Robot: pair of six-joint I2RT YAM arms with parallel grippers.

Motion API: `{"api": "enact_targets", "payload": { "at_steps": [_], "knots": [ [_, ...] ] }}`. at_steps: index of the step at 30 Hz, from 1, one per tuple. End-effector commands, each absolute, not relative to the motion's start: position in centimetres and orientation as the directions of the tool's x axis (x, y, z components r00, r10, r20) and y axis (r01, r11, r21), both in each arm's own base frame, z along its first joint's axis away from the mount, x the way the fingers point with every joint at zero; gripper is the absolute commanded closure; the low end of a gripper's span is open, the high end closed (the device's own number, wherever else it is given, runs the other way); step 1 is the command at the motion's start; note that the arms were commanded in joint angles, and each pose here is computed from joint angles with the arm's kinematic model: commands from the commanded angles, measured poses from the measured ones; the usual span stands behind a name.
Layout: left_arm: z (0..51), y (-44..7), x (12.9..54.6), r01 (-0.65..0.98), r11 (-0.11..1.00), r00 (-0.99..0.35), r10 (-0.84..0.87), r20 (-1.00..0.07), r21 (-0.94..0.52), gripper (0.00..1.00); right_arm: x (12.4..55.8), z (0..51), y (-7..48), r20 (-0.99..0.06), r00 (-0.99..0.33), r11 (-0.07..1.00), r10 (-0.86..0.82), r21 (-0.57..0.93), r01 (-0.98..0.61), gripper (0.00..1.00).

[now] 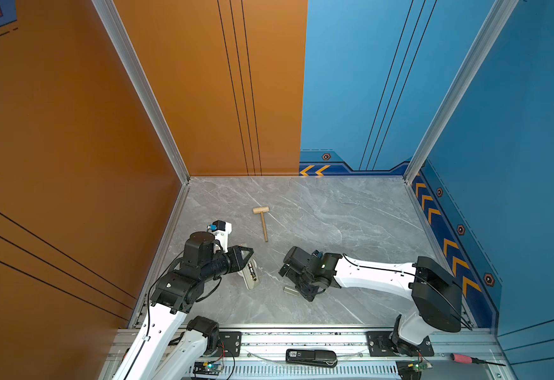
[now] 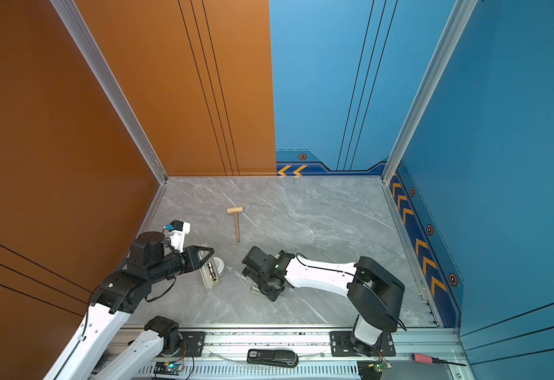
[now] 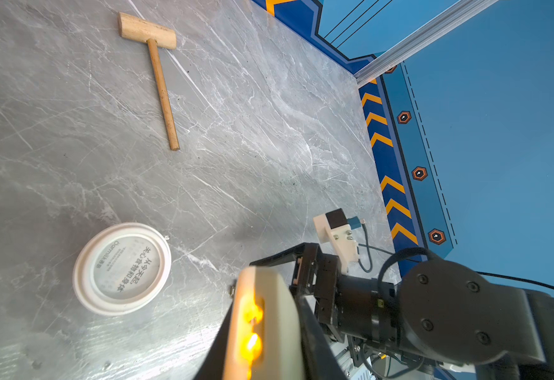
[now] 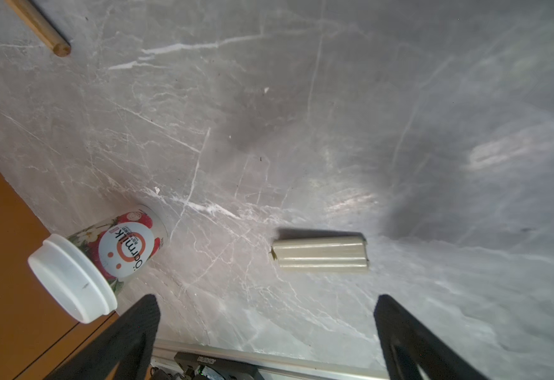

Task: Load the batteries into the remote control
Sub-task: 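Move the right gripper toward the battery cover while the left gripper draws the remote in, then lower the open right gripper over the beige battery cover and align it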

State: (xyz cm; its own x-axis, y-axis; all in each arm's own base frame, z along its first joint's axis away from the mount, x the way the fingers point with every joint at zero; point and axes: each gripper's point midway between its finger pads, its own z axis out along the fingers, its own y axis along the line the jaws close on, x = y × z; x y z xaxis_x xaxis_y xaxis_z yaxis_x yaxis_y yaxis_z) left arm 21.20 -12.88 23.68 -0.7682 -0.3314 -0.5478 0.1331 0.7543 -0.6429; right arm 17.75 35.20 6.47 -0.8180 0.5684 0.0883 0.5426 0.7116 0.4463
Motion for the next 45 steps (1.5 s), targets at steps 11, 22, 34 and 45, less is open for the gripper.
{"api": "enact_targets", "payload": {
  "at_steps": [11, 22, 34, 45],
  "knots": [
    [22.8, -13.3, 20.2, 0.174, 0.742, -0.796, -0.281, -0.536, -0.647, 1.00, 17.0, 3.8, 37.9, 0.190, -0.769, 0.649, 0.611, 0.436, 0.623, 0.00],
    [22.7, -13.4, 20.2, 0.178, 0.739, -0.802, -0.274, -0.531, -0.650, 1.00, 17.1, 2.8, 34.9, 0.119, -0.784, 0.711, 0.609, 0.355, 0.607, 0.00],
    [22.5, -13.6, 19.9, 0.182, 0.733, -0.808, -0.268, -0.524, -0.656, 1.00, 21.4, 2.8, 33.8, 0.070, -0.835, 0.768, 0.545, 0.358, 0.531, 0.00],
    [22.6, -13.2, 19.3, 0.178, 0.746, -0.816, -0.254, -0.520, -0.642, 1.00, 22.6, 3.2, 35.2, 0.064, -0.897, 0.825, 0.437, 0.370, 0.428, 0.01]
  ]
}}
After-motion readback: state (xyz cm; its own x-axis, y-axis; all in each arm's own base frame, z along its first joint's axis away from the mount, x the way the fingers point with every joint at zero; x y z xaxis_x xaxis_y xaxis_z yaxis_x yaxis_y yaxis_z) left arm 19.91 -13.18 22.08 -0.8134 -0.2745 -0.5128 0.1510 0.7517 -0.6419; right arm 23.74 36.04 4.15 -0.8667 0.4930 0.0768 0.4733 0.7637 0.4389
